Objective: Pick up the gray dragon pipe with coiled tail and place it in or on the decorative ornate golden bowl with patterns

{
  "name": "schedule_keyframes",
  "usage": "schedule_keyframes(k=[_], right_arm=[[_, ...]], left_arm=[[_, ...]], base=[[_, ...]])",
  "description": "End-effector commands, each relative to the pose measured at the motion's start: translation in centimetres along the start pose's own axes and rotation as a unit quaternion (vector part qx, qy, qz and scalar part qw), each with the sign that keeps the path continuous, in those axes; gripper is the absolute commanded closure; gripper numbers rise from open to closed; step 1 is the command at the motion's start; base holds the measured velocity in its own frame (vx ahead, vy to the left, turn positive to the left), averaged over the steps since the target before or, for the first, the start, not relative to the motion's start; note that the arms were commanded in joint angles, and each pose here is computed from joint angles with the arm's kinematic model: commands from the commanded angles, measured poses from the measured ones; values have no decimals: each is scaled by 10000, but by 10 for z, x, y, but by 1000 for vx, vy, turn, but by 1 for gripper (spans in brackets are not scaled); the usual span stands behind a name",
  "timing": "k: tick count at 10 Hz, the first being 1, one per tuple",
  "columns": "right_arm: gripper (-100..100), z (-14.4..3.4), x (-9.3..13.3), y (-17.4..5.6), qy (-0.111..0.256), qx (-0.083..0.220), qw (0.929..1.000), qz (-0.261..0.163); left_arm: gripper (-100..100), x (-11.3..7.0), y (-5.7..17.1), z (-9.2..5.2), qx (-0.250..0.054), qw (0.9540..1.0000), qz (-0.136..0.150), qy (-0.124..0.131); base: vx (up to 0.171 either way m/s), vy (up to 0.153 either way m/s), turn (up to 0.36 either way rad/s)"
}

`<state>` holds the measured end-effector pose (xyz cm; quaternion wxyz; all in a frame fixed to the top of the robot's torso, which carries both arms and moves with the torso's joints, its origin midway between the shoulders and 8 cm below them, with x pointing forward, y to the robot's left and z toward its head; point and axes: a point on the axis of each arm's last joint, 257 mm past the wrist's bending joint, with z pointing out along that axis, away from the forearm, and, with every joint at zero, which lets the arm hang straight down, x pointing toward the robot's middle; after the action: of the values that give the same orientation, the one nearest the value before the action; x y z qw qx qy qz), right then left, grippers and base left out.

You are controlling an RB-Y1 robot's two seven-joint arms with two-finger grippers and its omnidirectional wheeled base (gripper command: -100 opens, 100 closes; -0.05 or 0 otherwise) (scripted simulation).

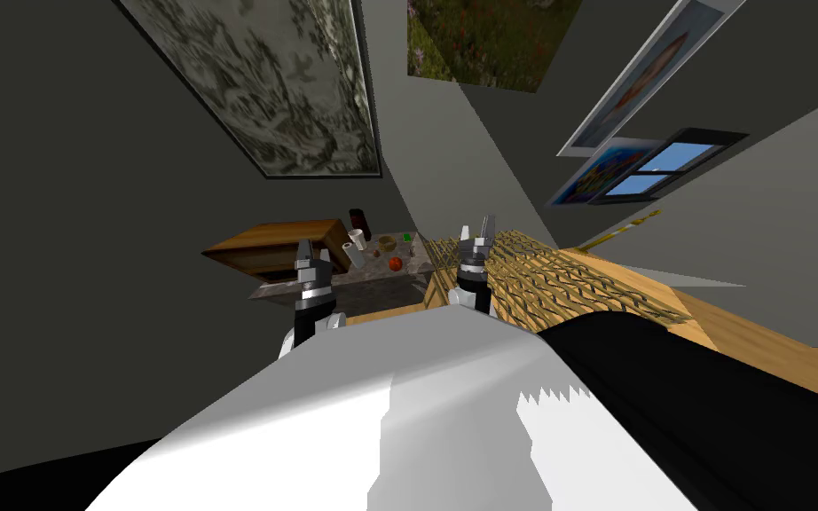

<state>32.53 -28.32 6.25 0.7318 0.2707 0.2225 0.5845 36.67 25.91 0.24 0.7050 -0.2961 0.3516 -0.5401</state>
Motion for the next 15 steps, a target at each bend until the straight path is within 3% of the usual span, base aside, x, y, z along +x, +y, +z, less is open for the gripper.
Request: schedule_keyframes(k=[1,5,9,12,15], right_arm=[[-100,-1,2,-4,156,61,9998,-83],[-100,-8,0,-28,596,457,9962,-449],[-100,-26,-20,-71,957,1178,9836,-974],[-100,-48,-46,-111,1184,1881,9643,-1440],[-100,-79,-84,-153,1378,2676,9337,-1939]], left_arm=[[0,0,0,0,0,10000,0,0],[0,0,0,0,1,10000,-1,0],[0,0,0,0,1,10000,-1,0],[0,0,0,0,1,10000,-1,0],[0,0,0,0,1,10000,-1,0]], base=[[-14,3,46],[-50,12,102],[-85,39,165],[-80,62,245],[-65,81,244]])
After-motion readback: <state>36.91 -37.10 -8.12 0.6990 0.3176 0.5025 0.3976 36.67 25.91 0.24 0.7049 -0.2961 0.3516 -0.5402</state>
